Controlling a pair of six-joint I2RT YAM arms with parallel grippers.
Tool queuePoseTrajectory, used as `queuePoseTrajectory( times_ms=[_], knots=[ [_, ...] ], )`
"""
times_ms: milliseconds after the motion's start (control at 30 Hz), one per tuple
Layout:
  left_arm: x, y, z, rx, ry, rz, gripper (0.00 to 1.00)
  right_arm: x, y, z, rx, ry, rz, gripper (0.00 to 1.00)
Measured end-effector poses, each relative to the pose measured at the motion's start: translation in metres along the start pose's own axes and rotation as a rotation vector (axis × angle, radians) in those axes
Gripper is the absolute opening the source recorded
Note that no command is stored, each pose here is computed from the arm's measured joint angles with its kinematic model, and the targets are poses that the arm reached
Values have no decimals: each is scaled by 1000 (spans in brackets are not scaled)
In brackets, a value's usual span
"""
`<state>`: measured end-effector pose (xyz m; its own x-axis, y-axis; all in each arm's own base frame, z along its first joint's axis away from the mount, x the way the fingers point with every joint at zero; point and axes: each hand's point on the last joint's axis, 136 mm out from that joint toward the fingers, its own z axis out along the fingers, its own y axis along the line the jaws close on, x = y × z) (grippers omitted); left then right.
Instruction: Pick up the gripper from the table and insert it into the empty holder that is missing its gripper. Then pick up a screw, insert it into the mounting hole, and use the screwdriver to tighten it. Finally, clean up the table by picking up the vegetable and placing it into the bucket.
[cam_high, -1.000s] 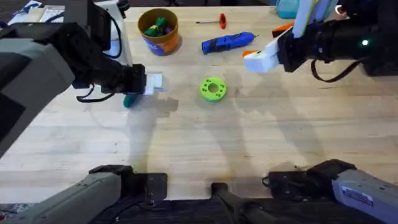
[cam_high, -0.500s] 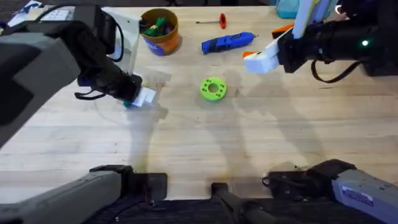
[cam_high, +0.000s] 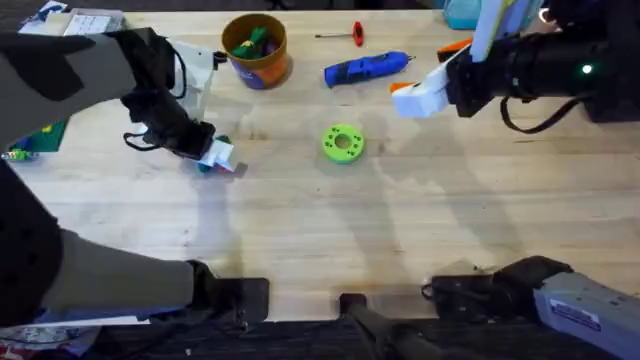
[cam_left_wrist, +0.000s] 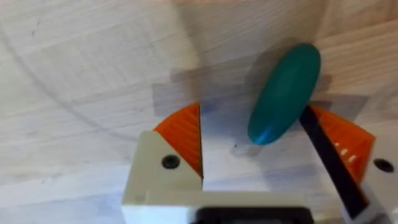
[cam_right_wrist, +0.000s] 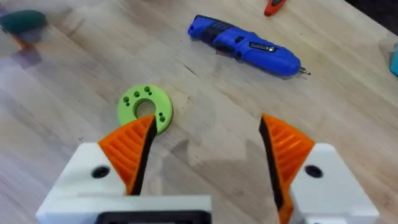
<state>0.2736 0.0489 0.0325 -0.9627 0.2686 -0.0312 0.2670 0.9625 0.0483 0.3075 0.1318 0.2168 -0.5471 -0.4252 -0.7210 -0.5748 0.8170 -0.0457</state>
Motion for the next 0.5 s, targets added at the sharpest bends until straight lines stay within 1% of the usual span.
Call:
queuePoseTrajectory(
  times_ms=[67,300,333,367,500],
  knots=[
    [-5,-1,1,11,-17,7,955,0,0,0,0,0,3,988],
    [-10,-3,5,44,-9,36,955,0,0,0,0,0,6,988],
    [-10,-3,4,49,-7,39,912,0,0,0,0,0,6,988],
    [-10,-4,4,52,-7,36,855,0,0,0,0,0,6,988],
    [-19,-6,4,67,-40,38,232,0,0,0,0,0,6,988]
  ],
)
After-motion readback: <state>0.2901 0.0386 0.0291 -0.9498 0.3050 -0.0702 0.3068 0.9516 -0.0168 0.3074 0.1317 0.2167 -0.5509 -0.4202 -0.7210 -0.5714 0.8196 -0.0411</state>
